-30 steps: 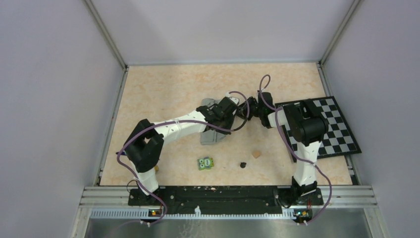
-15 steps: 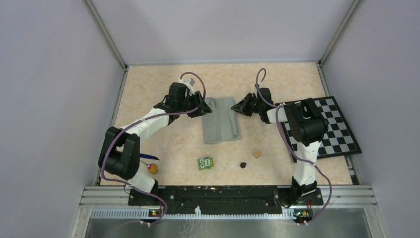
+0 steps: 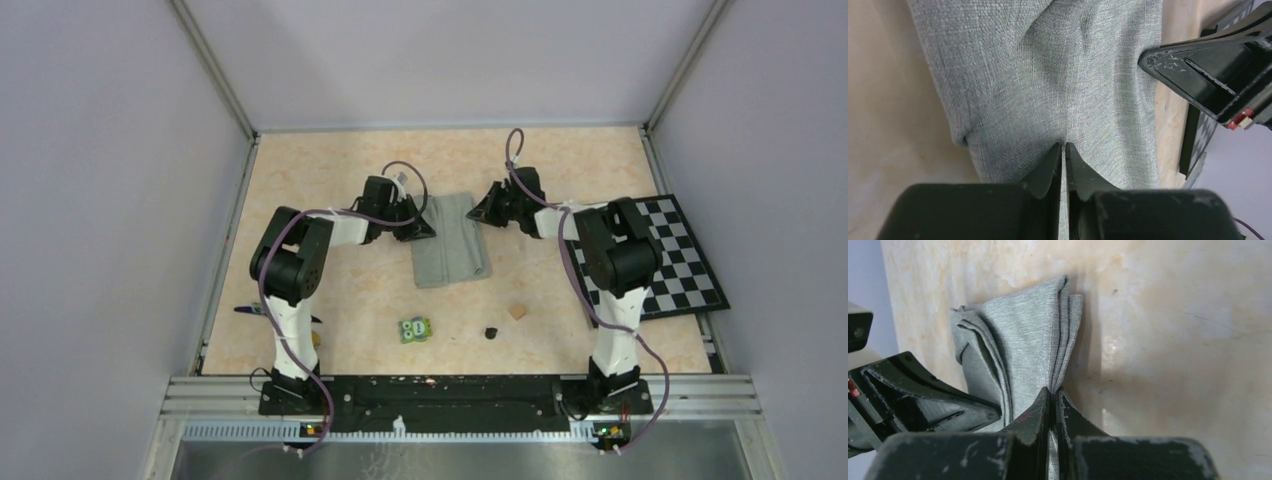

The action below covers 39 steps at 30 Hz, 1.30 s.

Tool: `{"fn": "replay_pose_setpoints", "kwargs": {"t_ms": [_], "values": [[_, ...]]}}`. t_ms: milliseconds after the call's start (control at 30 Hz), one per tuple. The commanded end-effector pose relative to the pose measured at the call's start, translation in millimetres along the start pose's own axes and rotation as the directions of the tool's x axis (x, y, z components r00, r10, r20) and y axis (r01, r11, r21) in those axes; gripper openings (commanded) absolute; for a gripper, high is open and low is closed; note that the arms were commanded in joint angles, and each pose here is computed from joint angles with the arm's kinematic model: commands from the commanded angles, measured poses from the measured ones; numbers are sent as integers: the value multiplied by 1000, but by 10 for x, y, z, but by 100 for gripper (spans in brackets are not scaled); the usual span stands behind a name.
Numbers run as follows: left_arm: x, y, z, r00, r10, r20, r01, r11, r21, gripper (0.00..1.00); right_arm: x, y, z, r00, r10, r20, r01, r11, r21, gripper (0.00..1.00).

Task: Fold the napkin into a case and place the utensils inside
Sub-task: Fold the 2/3-rectangle-folded napkin at the center of the board.

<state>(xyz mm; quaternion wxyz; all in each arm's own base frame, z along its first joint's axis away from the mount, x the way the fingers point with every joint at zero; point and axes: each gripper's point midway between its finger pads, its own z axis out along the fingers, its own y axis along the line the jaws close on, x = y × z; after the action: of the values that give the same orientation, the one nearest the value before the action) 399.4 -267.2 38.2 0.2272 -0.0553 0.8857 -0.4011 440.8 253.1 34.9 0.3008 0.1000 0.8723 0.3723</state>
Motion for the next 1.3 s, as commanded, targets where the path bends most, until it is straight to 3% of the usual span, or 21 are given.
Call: {"fn": "replay_pose_setpoints", "kwargs": {"t_ms": [0,467,600,767,1067,1267], "values": [[-201,1,126,998,6,59,-6,1000,3,9,-315,567,-127,985,-142,100,145,989,-19,0],[-136,149,170,999,42,29,-41,998,-41,6,228,1184,292,957,-280,76,272,957,97,0],[-168,152,155,997,75,30,-73,996,-49,7,266,1234,334,973,-214,90,204,973,108,0],[-200,-18,27,993,115,39,-115,993,-9,17,280,1208,344,985,-120,123,108,989,100,0],[-263,-272,-541,982,167,91,-168,986,5,49,310,1141,341,985,-113,128,98,989,114,0],[-238,23,-837,986,102,133,-95,994,-57,51,307,1161,343,986,-108,124,94,989,114,0]]}}
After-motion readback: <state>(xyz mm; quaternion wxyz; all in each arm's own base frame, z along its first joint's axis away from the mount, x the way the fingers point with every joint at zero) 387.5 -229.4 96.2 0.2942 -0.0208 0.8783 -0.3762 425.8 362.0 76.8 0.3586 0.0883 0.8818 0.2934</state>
